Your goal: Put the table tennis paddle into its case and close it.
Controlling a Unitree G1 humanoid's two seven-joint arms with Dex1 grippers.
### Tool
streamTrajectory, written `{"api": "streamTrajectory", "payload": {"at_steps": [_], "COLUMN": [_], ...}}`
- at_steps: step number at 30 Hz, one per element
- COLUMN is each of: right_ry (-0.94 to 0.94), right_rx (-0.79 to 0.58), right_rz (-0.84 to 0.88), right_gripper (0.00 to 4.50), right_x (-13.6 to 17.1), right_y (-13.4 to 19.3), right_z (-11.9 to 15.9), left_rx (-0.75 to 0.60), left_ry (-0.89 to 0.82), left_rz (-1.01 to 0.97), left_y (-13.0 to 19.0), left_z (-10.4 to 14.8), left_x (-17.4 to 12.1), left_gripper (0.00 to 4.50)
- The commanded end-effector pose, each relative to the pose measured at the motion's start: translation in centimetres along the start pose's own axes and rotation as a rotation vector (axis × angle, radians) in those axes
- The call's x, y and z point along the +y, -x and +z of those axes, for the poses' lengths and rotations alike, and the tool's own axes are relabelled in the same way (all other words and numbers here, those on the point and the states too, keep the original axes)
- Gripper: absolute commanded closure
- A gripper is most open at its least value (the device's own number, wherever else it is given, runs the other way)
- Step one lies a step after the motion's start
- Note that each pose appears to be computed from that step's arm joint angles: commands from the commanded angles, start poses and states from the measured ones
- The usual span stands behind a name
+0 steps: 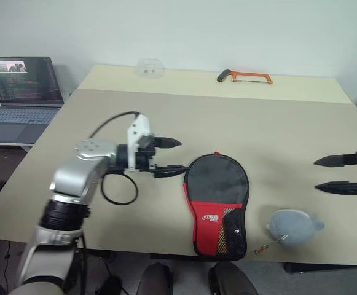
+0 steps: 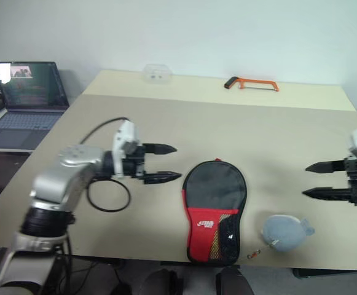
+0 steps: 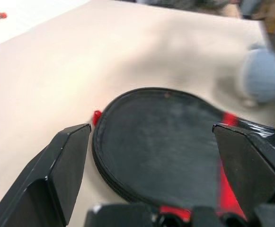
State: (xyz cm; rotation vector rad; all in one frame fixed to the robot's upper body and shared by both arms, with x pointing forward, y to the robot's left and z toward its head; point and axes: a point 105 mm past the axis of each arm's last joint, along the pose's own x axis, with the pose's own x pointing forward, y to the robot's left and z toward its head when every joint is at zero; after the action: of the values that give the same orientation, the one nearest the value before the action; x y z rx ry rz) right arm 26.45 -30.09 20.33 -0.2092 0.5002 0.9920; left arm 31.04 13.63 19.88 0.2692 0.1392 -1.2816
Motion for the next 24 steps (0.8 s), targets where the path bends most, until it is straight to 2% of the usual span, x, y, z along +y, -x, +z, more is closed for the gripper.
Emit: {"api": "streamTrajectory", "payload": {"at_steps": [1, 7, 10, 14, 17, 24], "right_ry": [0.023, 0.035, 0.055, 0.076, 0.080, 0.094], "right_rx": [-0.005, 0.045, 0.035, 0.037, 0.067, 0.044], "right_rz": [-0.047, -0.111, -0.134, -0.093, -0.078, -0.073], "right_gripper": [0.02, 0.02, 0.02, 0.02, 0.02, 0.02], "right_x": [-0.7, -0.7, -0.3, 1.5, 2.6, 3.5], "right_y": [2.2, 5.4, 6.6, 6.8, 7.1, 7.2], "right_z": [0.0, -1.6, -1.1, -0.3, -1.1, -0.9], "left_rx": [0.026, 0.104, 0.119, 0.143, 0.185, 0.239], "left_ry": [-0.022, -0.002, 0.005, -0.003, -0.022, -0.041], "left_rz": [0.011, 0.115, 0.190, 0.209, 0.206, 0.177], "left_y": [2.4, 8.7, 11.7, 14.2, 14.3, 14.6], "left_z": [0.6, 0.4, 0.6, 1.4, 1.6, 1.3], "left_x": [0.2, 1.5, 2.2, 2.1, 2.0, 2.0], "left_gripper": [0.00, 0.00, 0.00, 0.00, 0.00, 0.00]}}
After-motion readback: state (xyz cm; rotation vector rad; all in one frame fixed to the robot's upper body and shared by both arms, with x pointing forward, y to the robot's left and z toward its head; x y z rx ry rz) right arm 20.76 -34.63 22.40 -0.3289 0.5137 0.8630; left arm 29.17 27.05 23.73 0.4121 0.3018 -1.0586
